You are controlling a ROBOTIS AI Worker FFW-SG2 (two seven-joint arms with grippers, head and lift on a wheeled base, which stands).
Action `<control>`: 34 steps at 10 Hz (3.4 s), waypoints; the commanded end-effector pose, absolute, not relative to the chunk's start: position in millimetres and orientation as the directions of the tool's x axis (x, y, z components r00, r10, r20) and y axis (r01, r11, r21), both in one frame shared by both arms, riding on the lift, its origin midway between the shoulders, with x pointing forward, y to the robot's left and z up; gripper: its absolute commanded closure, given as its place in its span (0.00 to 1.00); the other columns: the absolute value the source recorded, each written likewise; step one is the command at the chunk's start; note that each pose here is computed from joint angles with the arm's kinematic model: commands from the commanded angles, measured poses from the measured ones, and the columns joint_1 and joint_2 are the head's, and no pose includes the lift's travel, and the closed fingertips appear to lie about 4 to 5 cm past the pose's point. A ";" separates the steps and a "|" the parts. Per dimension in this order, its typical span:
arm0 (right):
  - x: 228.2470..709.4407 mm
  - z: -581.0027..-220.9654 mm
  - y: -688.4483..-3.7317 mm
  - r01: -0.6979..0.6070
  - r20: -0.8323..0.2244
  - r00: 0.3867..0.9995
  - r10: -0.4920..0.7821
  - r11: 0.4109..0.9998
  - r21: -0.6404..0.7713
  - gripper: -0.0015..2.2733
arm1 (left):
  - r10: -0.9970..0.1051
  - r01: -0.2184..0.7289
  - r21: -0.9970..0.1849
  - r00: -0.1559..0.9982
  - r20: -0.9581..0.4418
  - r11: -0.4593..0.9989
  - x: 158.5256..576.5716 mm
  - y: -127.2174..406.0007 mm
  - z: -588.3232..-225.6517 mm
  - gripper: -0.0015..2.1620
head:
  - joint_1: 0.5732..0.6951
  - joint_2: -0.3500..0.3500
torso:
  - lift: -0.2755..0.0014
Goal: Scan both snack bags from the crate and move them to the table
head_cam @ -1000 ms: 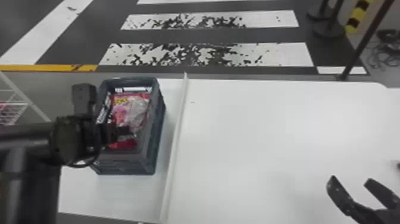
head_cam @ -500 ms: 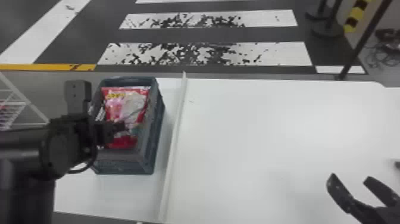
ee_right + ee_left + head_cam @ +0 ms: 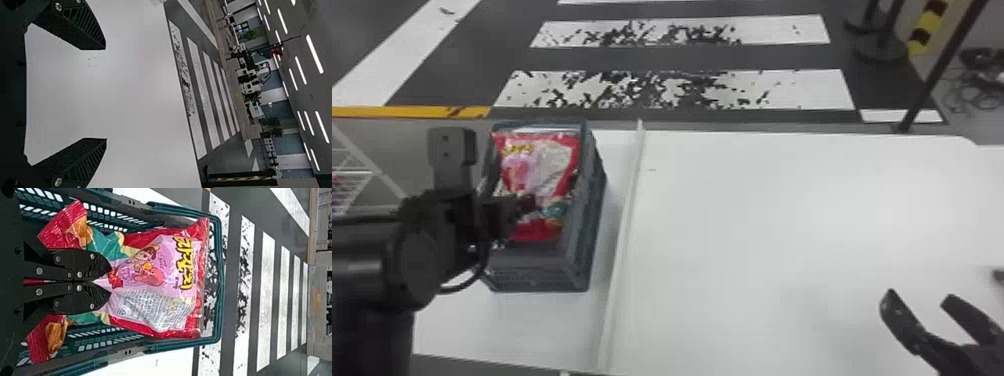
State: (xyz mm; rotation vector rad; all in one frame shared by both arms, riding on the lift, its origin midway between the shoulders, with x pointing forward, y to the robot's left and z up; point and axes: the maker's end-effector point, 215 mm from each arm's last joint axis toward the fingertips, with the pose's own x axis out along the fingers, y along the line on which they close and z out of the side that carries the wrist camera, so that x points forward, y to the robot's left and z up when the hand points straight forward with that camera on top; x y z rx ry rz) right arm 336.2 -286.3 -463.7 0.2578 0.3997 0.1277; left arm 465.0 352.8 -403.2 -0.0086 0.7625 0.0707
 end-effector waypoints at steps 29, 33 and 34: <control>348.5 -431.9 -371.2 0.074 -0.347 0.938 -0.004 0.979 0.188 0.05 | -0.607 0.550 -0.308 0.520 -0.601 0.776 408.0 -64.4 -461.6 0.99 | 1.00 0.00 | 0.68; 359.1 -432.4 -371.5 0.091 -0.349 0.937 -0.018 0.977 0.194 0.05 | -0.713 0.661 -0.376 0.357 -0.603 0.649 344.6 -134.4 -502.3 0.99 | 1.00 0.00 | 0.68; 361.3 -430.8 -371.1 0.093 -0.344 0.939 -0.020 0.976 0.197 0.05 | -0.721 0.668 -0.376 0.358 -0.593 0.642 342.5 -139.9 -506.3 0.99 | 1.00 0.00 | 0.68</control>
